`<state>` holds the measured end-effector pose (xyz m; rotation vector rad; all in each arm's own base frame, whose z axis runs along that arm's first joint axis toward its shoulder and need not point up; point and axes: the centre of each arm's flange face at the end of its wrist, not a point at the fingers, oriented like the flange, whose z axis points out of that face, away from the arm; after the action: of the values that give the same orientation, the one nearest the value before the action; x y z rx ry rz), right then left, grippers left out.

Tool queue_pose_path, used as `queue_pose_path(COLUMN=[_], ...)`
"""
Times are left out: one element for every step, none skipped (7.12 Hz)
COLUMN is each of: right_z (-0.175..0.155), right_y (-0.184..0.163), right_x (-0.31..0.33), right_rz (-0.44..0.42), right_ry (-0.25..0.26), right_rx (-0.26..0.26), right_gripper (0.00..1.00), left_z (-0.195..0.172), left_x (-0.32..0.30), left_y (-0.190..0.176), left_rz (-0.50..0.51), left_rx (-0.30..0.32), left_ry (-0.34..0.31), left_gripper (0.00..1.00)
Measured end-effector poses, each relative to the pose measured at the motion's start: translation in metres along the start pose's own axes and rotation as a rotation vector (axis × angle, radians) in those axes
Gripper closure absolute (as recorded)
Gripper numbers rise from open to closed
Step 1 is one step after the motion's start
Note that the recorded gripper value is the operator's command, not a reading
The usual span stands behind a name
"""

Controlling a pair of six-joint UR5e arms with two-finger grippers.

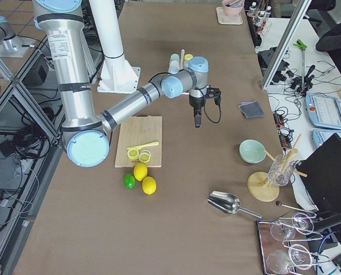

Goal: Place cup on cup holder

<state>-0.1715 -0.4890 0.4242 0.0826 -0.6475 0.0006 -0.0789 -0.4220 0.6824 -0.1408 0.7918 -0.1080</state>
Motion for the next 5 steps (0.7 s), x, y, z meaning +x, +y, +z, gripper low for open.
queue_pose_path(right_z=[0.004,0.013,0.025,0.041,0.057], right_y=[0.011,0.018,0.021,0.024,0.027], right_x=[0.049,0.101,0.153,0.203,0.244], right_rz=[-0.026,-0.050,-0.068,-0.069,-0.052], right_ry=[0.028,0.039,0.038,0.018,-0.018], right_rx=[-0.032,-0.071,-0.112,-0.152,-0.186], right_gripper=[0.00,0.00,0.00,0.00,0.00], left_z=[0.000,0.000,0.000,0.000,0.000], left_x=[0.000,0.000,0.000,0.000,0.000], left_y=[0.000,0.000,0.000,0.000,0.000], left_rz=[0.000,0.000,0.000,0.000,0.000], left_rx=[0.000,0.000,0.000,0.000,0.000], left_ry=[0.000,0.000,0.000,0.000,0.000], left_gripper=[0.01,0.01,0.01,0.01,0.01])
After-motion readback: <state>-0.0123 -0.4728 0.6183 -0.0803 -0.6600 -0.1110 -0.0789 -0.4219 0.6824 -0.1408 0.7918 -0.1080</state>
